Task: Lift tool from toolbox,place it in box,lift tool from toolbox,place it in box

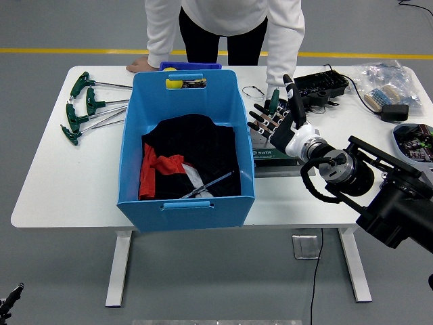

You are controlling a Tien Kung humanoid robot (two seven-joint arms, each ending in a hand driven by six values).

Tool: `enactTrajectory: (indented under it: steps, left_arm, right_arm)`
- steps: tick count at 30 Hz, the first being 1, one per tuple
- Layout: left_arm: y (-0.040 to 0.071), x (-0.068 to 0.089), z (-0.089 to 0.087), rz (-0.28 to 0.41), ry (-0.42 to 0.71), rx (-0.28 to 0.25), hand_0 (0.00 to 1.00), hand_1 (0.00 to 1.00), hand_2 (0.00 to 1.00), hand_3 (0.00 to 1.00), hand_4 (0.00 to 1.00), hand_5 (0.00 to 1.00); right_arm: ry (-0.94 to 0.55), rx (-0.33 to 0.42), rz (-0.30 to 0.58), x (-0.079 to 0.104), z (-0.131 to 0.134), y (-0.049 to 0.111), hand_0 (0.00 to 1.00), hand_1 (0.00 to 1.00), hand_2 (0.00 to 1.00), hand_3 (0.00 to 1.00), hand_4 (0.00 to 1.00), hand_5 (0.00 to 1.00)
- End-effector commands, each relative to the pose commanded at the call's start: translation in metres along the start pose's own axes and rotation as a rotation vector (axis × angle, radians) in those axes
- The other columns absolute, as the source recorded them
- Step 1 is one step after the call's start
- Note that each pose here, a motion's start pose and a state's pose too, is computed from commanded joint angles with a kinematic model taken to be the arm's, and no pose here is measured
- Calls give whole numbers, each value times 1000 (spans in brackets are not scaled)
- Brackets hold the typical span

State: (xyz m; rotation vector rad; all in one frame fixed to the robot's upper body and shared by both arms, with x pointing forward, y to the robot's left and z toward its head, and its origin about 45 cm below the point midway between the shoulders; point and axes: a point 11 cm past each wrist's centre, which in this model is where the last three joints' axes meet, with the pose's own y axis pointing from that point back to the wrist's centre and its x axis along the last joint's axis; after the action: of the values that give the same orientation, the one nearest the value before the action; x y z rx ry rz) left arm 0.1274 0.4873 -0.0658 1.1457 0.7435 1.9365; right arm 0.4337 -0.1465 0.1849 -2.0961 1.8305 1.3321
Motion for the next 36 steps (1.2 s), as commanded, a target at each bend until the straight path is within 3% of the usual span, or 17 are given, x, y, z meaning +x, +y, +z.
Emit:
enactTrajectory:
  steps: [11,22,27,36]
  left_arm:
    - [0,0,-4,3,14,10,882,896,902,744,696,770]
    - [1,-3,-10,0,18,20,883,896,903,744,697,771]
    - [1,-2,-11,2,17,24,883,896,904,744,697,771]
    - [1,-3,-7,-1,19,15,883,896,903,745,697,771]
  right_arm:
    - [-68,94,-96,-33,-43,14,477,564,753,905,983,851]
    - [-109,206,-228,-80,-92,39,487,567,755,903,984,849]
    - [-35,179,-272,-101,-79,45,489,568,755,898,984,845]
    - [267,69,-334,-129,-25,51,508,572,756,898,985,845]
